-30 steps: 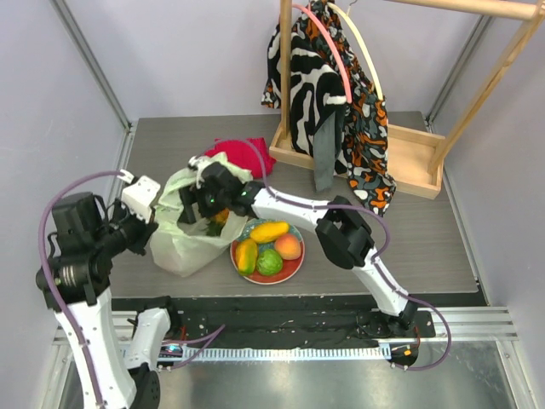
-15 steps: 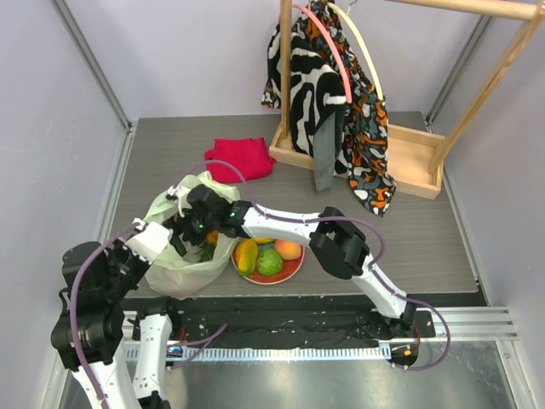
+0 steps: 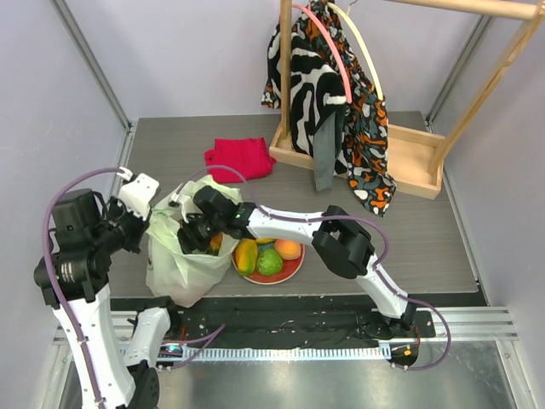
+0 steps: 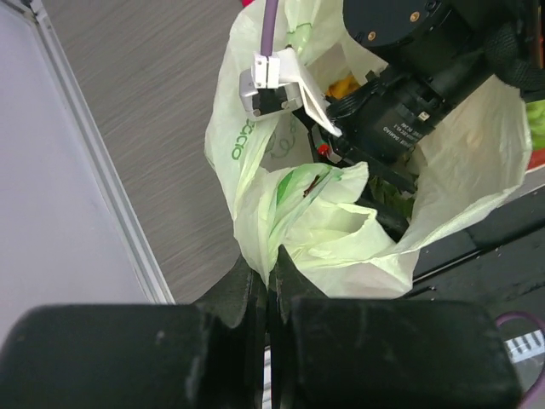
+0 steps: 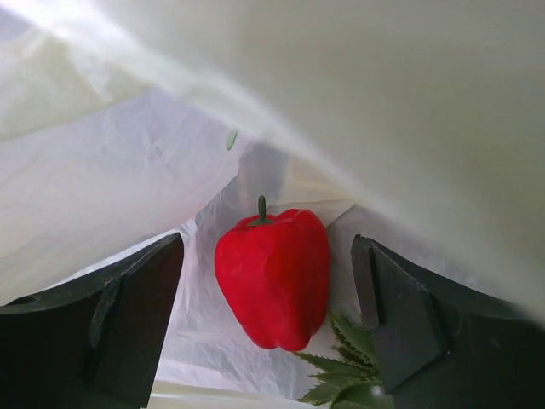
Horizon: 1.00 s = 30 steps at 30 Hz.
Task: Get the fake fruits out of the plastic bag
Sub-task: Adjust the plastic bag at the center of the board.
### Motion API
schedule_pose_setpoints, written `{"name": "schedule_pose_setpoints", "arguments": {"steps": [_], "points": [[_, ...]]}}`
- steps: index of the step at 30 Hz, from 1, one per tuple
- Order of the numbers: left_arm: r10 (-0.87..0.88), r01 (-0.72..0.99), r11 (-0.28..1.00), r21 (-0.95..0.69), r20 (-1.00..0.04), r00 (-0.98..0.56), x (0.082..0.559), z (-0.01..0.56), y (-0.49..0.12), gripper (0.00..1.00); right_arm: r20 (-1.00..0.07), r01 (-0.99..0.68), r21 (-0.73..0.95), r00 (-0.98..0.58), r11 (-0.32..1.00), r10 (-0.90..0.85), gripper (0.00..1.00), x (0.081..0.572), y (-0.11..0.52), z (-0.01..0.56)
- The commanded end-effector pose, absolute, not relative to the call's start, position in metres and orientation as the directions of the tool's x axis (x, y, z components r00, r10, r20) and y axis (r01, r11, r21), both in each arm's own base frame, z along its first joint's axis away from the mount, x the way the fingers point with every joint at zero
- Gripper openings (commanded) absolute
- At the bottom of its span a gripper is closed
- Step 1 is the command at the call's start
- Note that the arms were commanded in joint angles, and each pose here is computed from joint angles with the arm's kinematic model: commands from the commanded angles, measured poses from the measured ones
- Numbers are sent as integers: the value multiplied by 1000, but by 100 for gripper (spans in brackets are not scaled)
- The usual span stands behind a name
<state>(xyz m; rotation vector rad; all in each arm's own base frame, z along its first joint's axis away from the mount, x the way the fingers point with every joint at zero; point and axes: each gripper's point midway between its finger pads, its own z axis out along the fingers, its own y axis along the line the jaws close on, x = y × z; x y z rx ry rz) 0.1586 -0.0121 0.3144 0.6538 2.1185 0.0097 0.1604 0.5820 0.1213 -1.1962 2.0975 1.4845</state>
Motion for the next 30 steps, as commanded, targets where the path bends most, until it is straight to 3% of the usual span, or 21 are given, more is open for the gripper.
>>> {"name": "schedule_pose_setpoints", "arguments": {"steps": [1, 5, 10, 14, 17, 21, 24, 27, 30], "points": [[352, 425, 901, 85, -715, -603, 105, 301, -27, 0, -540, -689, 689, -694, 223, -477, 89, 169, 555, 108], [306, 331, 936, 118, -737, -603, 119, 308, -14, 0, -651, -745, 631, -660, 216, -375, 90, 232, 552, 139], [232, 273, 957, 93, -811, -538, 173, 342, -9, 0, -785, -783, 509, -592, 358, -180, 92, 359, 539, 177], [207, 275, 957, 93, -881, -426, 214, 394, -10, 0, -929, -857, 306, -364, 414, -66, 95, 423, 536, 245], [173, 302, 952, 51, -903, -393, 242, 414, -15, 0, -979, -851, 160, -204, 501, -33, 97, 449, 523, 288], [167, 355, 935, 18, -905, -392, 248, 425, -24, 0, -998, -822, -3, -29, 569, -48, 98, 462, 496, 338], [174, 389, 921, -10, -884, -434, 235, 404, -31, 0, -994, -809, -3, -61, 588, -88, 98, 459, 481, 329], [172, 410, 907, -94, -808, -564, 208, 345, -38, 0, -956, -811, 106, -242, 575, -165, 97, 436, 472, 268], [200, 432, 894, -120, -755, -625, 173, 314, -44, 0, -844, -796, 264, -464, 545, -268, 94, 382, 465, 181]]}}
